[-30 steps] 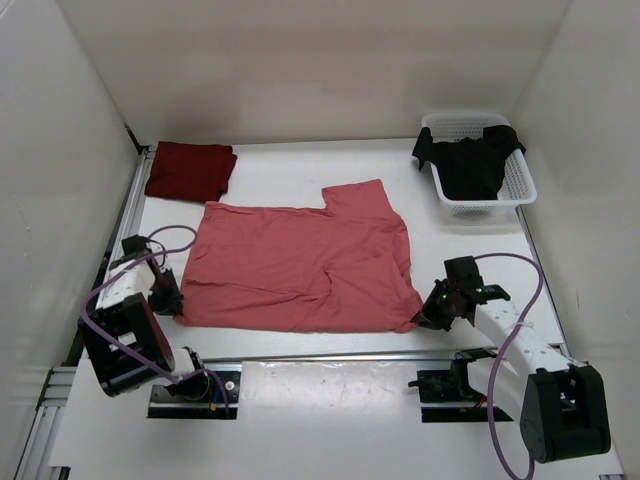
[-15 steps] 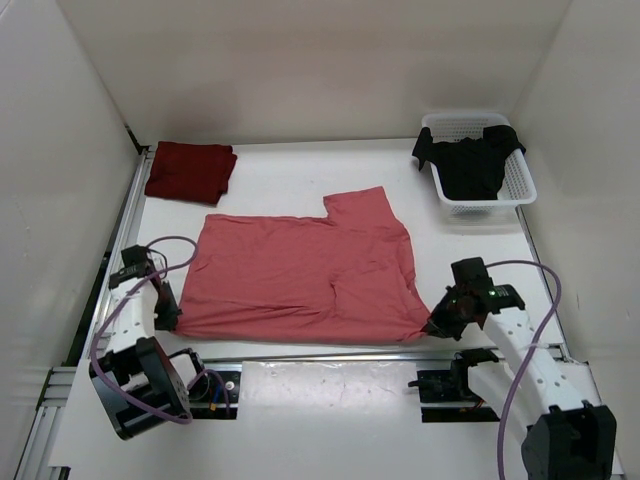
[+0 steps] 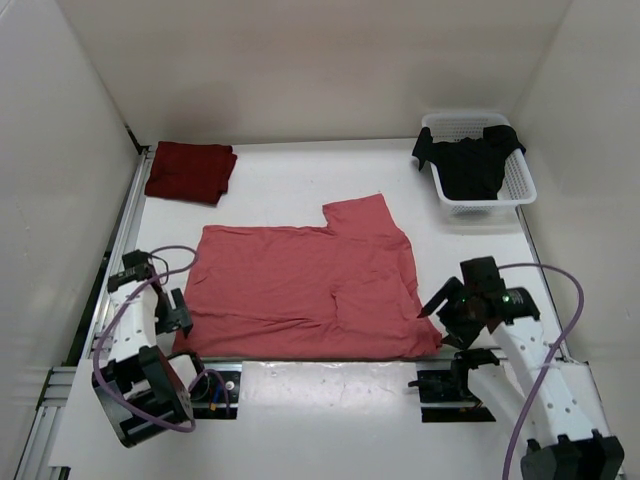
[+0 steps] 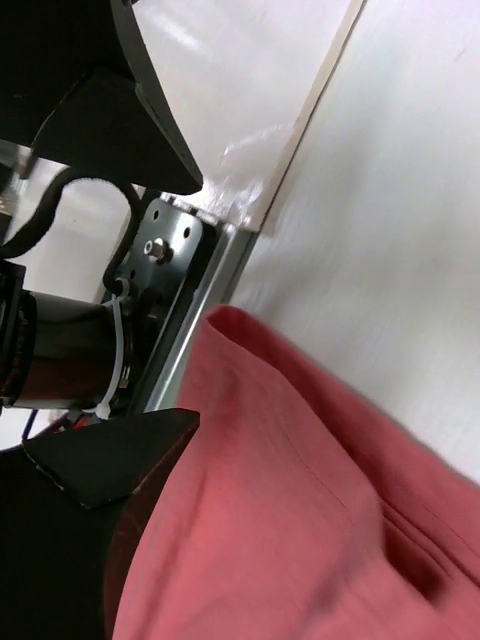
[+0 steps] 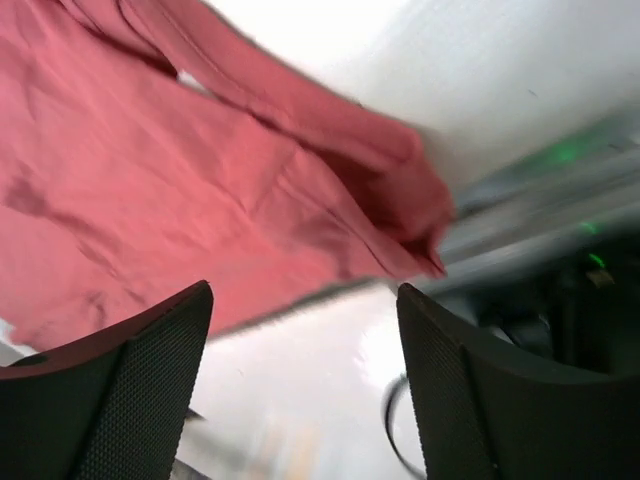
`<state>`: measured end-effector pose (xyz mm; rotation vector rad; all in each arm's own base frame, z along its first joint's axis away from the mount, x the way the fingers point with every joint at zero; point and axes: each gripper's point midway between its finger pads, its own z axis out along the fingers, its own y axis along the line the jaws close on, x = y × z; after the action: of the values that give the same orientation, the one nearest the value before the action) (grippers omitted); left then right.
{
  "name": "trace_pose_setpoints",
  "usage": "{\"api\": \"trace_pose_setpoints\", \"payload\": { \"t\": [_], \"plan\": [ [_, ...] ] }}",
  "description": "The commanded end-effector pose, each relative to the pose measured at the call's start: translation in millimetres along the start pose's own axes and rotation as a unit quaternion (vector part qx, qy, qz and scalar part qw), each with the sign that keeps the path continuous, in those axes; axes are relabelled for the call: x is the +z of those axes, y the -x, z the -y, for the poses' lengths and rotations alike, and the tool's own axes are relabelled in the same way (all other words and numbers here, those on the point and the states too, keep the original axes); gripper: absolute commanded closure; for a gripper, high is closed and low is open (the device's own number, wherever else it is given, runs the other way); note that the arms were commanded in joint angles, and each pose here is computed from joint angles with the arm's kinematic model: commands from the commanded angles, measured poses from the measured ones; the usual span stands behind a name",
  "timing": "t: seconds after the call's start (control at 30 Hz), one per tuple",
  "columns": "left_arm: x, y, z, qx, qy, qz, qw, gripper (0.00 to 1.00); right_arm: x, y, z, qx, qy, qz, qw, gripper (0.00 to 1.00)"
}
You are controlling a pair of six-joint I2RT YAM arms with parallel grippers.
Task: Fold and stack the t-shirts
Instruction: Fold the flattened tshirt in 1/3 of the way, then grap the side of the flattened tshirt furthest away from the robot with both arms
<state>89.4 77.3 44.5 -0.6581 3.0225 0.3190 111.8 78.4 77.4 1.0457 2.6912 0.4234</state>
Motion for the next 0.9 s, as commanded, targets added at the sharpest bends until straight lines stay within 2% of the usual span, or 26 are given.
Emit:
{"api": "trace_pose_setpoints", "payload": {
  "t": [0.0,0.03,0.07,0.13,0.17,0.23,0.27,0.3,0.33,0.37,0.4,0.43,0.47,0.5,0.63,0.8,0.87],
  "plan": [
    [-30,57,2,-0.019,-0.021,0.111,0.993,0.0,-27,10,-17,-0.082,-0.005,-0.012,0.997,0.2],
    [-39,73,6,-0.02,-0.038,0.131,0.99,0.0,-32,22,-32,-0.107,0.008,-0.001,0.994,0.18],
    [-62,103,11,-0.018,-0.059,0.167,0.984,0.0,-42,45,-68,-0.133,0.021,0.009,0.991,0.18],
    [-86,142,29,-0.002,-0.108,0.207,0.972,0.0,-49,82,-97,-0.196,-0.002,0.05,0.979,0.18],
    [-102,172,39,0.012,-0.123,0.225,0.966,0.0,-52,107,-138,-0.225,-0.005,0.065,0.972,0.18],
    [-117,203,56,0.03,-0.153,0.245,0.957,0.0,-49,139,-183,-0.274,-0.002,0.093,0.957,0.18],
    [-138,230,65,0.04,-0.163,0.28,0.945,0.0,-17,152,-201,-0.284,-0.03,0.071,0.956,0.18],
    [-126,245,74,0.048,-0.165,0.265,0.949,0.0,-35,177,-248,-0.29,0.011,0.114,0.95,0.18],
    [-126,256,79,0.053,-0.161,0.269,0.948,0.0,-31,188,-265,-0.29,0.013,0.116,0.95,0.18],
    [-127,270,84,0.058,-0.154,0.279,0.946,0.0,10,198,-275,-0.29,-0.012,0.09,0.953,0.18],
    [-123,283,98,0.072,-0.151,0.278,0.946,0.0,-5,215,-307,-0.294,0.018,0.122,0.948,0.18],
    [-119,289,105,0.078,-0.149,0.277,0.946,0.0,6,222,-318,-0.289,0.021,0.125,0.949,0.18],
    [-123,296,115,0.088,-0.153,0.28,0.944,0.0,43,225,-317,-0.29,0.001,0.104,0.951,0.18],
    [-110,302,124,0.094,-0.154,0.269,0.946,0.0,53,234,-328,-0.281,0.01,0.121,0.952,0.18],
    [-87,319,147,0.11,-0.157,0.255,0.948,0.0,122,245,-321,-0.258,-0.014,0.128,0.957,0.18],
    [-65,345,163,0.113,-0.165,0.246,0.948,0.0,161,257,-334,-0.234,-0.019,0.15,0.96,0.18],
    [-52,343,168,0.117,-0.171,0.231,0.951,0.0,170,256,-332,-0.226,-0.023,0.145,0.963,0.18]
  ]
}}
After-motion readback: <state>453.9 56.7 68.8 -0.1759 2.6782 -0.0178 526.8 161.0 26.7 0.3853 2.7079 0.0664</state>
